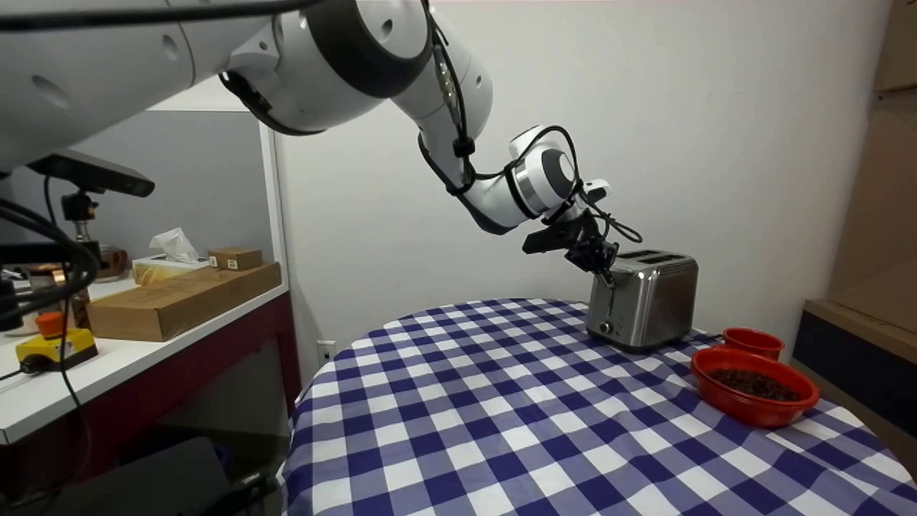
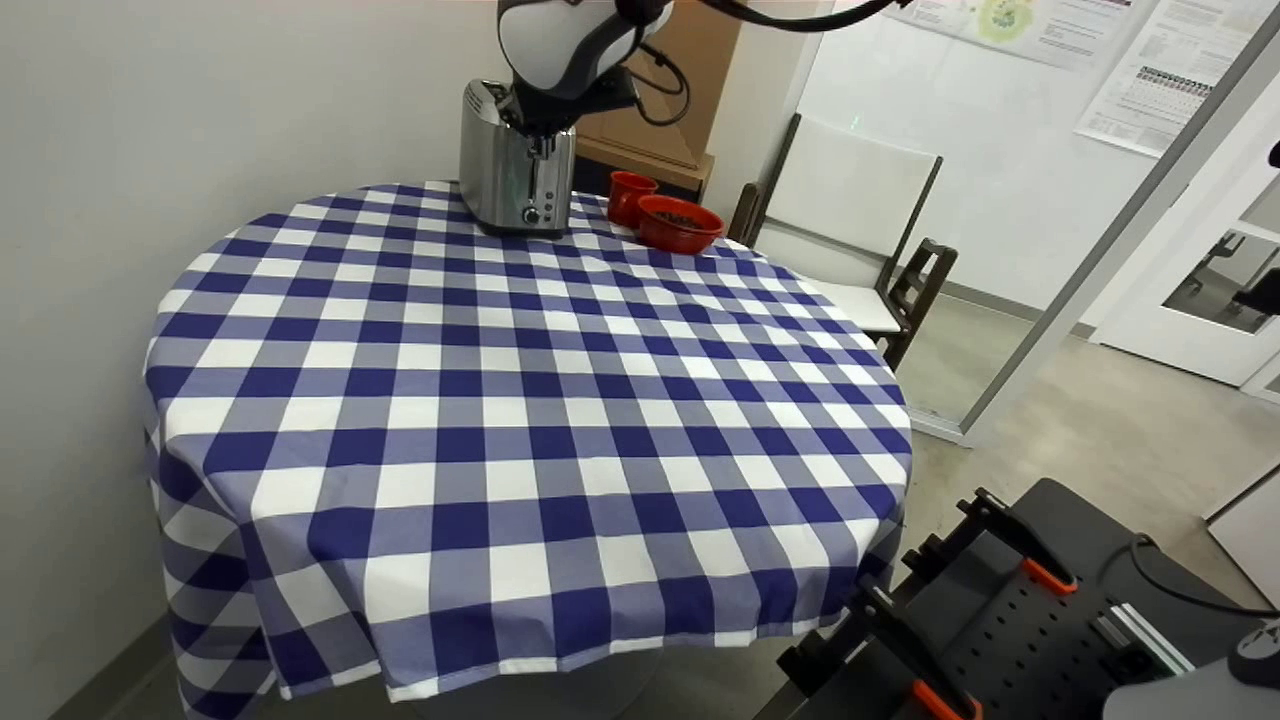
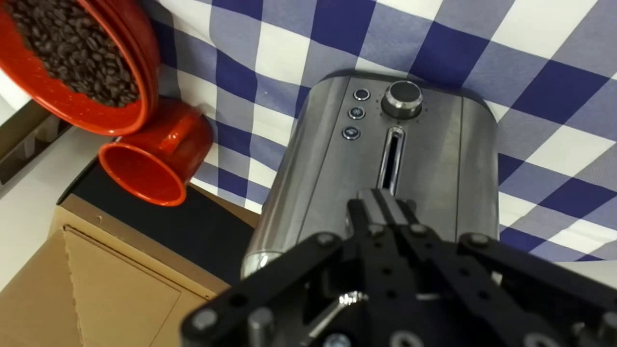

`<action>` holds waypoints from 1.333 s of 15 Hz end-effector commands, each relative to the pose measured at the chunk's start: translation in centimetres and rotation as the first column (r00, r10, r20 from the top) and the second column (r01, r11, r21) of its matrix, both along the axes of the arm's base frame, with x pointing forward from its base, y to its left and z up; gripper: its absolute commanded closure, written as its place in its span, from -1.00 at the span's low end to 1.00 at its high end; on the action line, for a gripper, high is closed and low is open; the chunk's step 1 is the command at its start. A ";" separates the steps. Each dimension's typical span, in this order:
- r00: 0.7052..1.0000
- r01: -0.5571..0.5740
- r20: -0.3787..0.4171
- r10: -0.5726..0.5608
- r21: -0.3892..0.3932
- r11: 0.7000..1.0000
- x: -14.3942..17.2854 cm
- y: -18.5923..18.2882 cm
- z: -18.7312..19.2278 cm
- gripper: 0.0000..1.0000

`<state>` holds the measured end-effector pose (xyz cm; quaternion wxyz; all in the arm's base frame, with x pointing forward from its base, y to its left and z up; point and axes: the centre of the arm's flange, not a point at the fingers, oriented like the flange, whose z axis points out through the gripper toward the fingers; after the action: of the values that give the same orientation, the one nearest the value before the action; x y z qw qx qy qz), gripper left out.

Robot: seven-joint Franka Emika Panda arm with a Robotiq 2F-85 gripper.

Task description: Push down the switch of the toaster

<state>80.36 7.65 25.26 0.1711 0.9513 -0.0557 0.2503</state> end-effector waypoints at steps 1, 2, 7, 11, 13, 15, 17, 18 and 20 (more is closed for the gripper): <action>1.000 0.011 0.010 -0.011 -0.008 1.000 2.5 0.2 -2.0 0.99; 1.000 0.012 0.007 -0.012 -0.010 1.000 2.6 0.1 -2.6 0.99; 1.000 0.011 -0.019 -0.011 -0.024 1.000 2.7 -0.3 -5.9 0.99; 0.999 0.002 -0.047 -0.004 -0.037 0.999 2.4 -0.1 -8.8 0.99; 0.999 0.000 -0.049 -0.002 -0.040 0.999 2.2 -0.4 -9.0 0.99; 0.999 0.005 -0.049 -0.007 -0.038 0.999 2.2 -0.4 -8.5 0.99; 0.997 0.032 -0.070 -0.034 -0.033 0.999 2.0 -0.5 -7.2 0.99; 0.995 0.032 -0.093 -0.034 -0.023 0.999 1.9 -0.7 -6.6 0.47; 0.988 0.059 -0.147 -0.055 0.027 0.998 1.1 -1.5 -4.4 0.32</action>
<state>81.12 7.19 19.14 0.1912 0.9562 -0.0628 0.2127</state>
